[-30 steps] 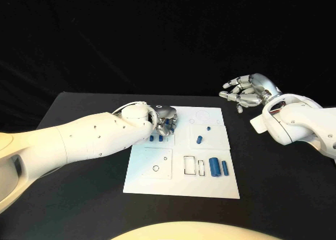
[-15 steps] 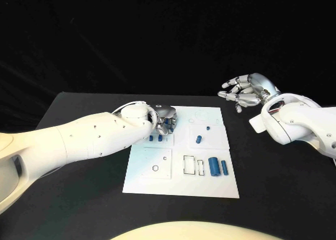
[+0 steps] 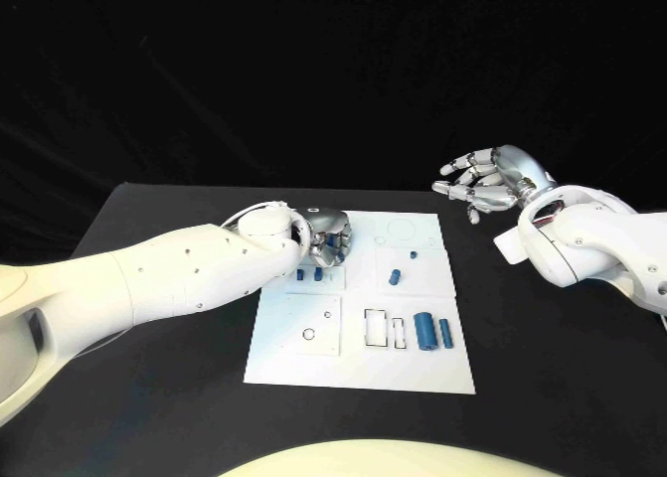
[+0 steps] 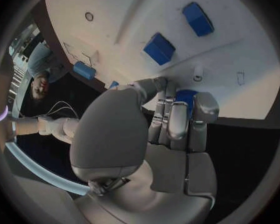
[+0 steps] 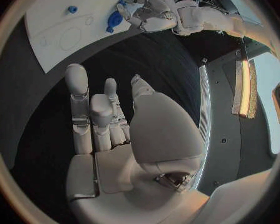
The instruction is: Assemble the parts on the task board
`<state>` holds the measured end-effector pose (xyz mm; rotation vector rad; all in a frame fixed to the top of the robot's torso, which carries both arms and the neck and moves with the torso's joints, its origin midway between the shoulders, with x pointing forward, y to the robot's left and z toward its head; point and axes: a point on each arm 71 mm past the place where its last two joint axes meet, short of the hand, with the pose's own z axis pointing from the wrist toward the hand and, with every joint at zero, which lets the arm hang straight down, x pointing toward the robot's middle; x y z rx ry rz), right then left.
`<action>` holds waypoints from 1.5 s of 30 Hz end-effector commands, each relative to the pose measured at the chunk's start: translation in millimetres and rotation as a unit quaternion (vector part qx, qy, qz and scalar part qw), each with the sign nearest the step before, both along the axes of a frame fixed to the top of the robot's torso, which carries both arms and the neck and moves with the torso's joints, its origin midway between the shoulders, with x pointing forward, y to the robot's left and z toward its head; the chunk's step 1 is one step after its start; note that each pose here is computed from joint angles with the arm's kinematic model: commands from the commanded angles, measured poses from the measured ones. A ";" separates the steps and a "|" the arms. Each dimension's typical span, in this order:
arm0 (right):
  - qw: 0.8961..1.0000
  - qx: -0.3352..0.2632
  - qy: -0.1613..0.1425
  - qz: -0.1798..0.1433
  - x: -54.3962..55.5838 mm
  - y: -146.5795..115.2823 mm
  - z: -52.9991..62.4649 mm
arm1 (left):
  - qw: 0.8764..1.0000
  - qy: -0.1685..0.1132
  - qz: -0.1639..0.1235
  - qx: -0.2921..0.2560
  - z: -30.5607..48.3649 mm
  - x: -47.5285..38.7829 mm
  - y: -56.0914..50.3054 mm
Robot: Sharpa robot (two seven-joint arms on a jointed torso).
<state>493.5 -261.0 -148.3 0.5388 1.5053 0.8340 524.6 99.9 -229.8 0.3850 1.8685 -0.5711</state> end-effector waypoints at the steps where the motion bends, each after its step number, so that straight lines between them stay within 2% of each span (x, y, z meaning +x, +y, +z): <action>1: 1.000 -0.001 -0.001 0.008 -0.2 1.5 0.2 | 1.000 -0.005 -0.001 -0.025 2.8 -0.1 -0.8; 6: 1.000 -0.002 -0.001 0.008 0.0 1.3 0.0 | 0.999 0.000 0.004 -0.038 3.7 -1.0 3.4; 12: 1.000 -0.002 0.000 0.007 0.3 0.7 -0.2 | 0.998 0.008 0.013 -0.055 9.7 -2.1 10.8; 17: 1.000 -0.003 0.000 0.006 0.6 -0.7 -0.3 | 0.997 0.018 0.023 -0.068 17.7 -3.4 21.2; 23: 1.000 -0.003 0.000 0.004 0.8 -2.1 -0.4 | 0.996 0.023 0.036 -0.074 22.6 -4.8 36.5; 32: 1.000 -0.004 0.001 0.002 1.2 -3.4 -0.7 | 0.996 0.027 0.050 -0.065 21.9 -3.4 54.2; 45: 1.000 -0.004 0.000 0.002 1.3 -3.2 -0.7 | 0.997 0.036 0.055 -0.046 16.6 -0.8 61.2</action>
